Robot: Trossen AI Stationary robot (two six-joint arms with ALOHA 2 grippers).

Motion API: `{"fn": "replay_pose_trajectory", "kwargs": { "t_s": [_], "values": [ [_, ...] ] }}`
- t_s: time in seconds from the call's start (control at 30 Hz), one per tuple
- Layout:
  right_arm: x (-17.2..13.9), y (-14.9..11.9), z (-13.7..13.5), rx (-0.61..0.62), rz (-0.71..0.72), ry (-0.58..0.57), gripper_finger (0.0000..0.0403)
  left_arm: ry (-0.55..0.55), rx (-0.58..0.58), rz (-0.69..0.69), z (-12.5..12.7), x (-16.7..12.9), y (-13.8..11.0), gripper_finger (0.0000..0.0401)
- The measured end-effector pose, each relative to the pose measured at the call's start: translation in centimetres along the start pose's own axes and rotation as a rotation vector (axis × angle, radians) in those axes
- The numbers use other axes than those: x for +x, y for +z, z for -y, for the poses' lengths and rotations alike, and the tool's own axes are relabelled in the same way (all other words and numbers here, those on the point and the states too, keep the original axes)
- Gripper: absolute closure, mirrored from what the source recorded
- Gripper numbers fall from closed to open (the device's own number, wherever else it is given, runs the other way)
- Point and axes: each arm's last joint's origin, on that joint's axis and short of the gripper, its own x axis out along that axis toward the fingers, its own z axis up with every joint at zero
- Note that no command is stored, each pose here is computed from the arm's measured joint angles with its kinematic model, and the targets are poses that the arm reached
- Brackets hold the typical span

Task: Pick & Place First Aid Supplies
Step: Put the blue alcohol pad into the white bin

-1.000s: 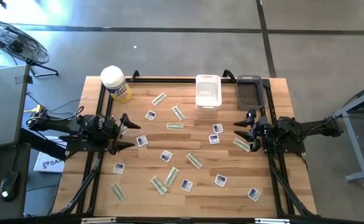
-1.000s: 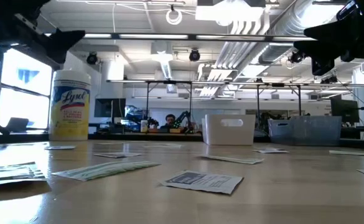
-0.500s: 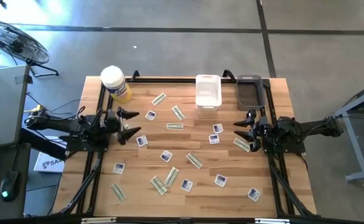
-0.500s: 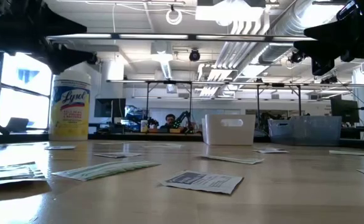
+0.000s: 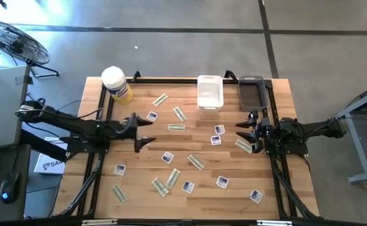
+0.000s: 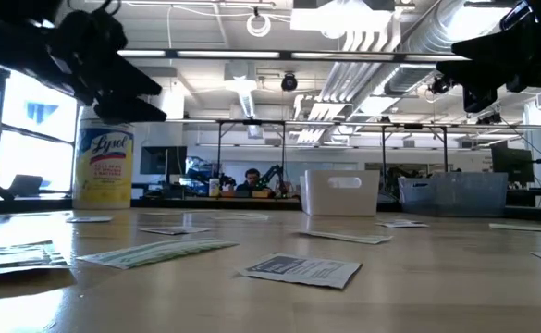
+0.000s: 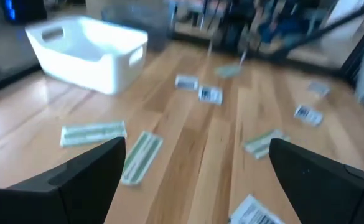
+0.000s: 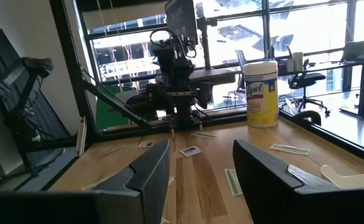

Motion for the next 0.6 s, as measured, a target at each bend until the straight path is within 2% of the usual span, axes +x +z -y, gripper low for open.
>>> {"fn": "replay_pose_trajectory", "kwargs": {
  "t_s": [0.3, 0.4, 0.6],
  "values": [
    [0.0, 0.0, 0.0, 0.0, -0.001, 0.0, 0.0233, 0.13, -0.045, -0.419, 2.2, 1.5, 2.8, 0.0014],
    [0.0, 0.0, 0.0, 0.0, -0.001, 0.0, 0.0233, 0.173, -0.041, -0.486, 3.7, 1.1, 2.7, 0.0032],
    [0.0, 0.0, 0.0, 0.0, -0.001, 0.0, 0.0233, 0.233, -0.087, -0.519, 5.9, 0.3, 1.3, 0.0082]
  ]
}}
